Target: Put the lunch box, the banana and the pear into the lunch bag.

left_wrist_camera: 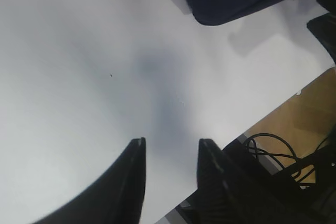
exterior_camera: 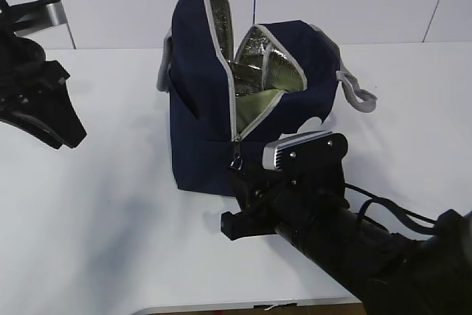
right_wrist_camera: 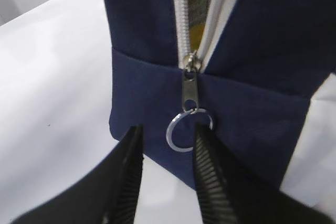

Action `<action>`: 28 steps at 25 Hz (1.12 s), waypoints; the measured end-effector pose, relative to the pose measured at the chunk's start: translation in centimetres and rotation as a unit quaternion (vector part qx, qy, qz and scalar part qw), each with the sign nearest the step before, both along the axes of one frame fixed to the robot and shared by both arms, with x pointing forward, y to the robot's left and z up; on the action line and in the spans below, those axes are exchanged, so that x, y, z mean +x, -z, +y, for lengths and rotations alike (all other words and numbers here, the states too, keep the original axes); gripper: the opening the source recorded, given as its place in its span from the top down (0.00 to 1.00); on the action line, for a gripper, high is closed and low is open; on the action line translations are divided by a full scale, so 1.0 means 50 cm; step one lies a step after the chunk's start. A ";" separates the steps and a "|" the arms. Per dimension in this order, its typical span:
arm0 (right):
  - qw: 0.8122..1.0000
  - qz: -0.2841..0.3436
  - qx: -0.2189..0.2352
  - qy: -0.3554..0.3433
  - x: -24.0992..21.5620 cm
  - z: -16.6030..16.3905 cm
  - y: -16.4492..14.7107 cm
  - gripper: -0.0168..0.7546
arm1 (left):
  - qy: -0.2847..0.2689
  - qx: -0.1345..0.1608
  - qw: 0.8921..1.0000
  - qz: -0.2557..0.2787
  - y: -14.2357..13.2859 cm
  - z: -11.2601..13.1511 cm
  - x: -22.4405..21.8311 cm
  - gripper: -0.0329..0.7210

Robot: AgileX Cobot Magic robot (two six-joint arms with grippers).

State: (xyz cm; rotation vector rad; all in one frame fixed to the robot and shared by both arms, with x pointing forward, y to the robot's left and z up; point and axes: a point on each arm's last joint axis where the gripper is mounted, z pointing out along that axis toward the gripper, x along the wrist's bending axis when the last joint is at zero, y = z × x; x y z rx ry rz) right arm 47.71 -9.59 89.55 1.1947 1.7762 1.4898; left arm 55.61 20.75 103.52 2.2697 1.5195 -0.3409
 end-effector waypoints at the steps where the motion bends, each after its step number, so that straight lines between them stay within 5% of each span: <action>1: 1.000 0.000 0.000 0.000 0.000 0.000 0.000 0.59 | 0.000 0.000 1.000 0.000 0.000 0.000 0.000 0.64; 9: 1.000 0.000 0.000 -0.002 0.000 0.001 0.000 0.40 | 0.000 0.000 1.000 0.000 0.000 0.000 0.000 0.64; 28: 1.000 0.022 -0.010 0.009 0.026 0.022 0.034 0.38 | 0.000 0.000 1.000 0.000 0.000 0.000 0.000 0.65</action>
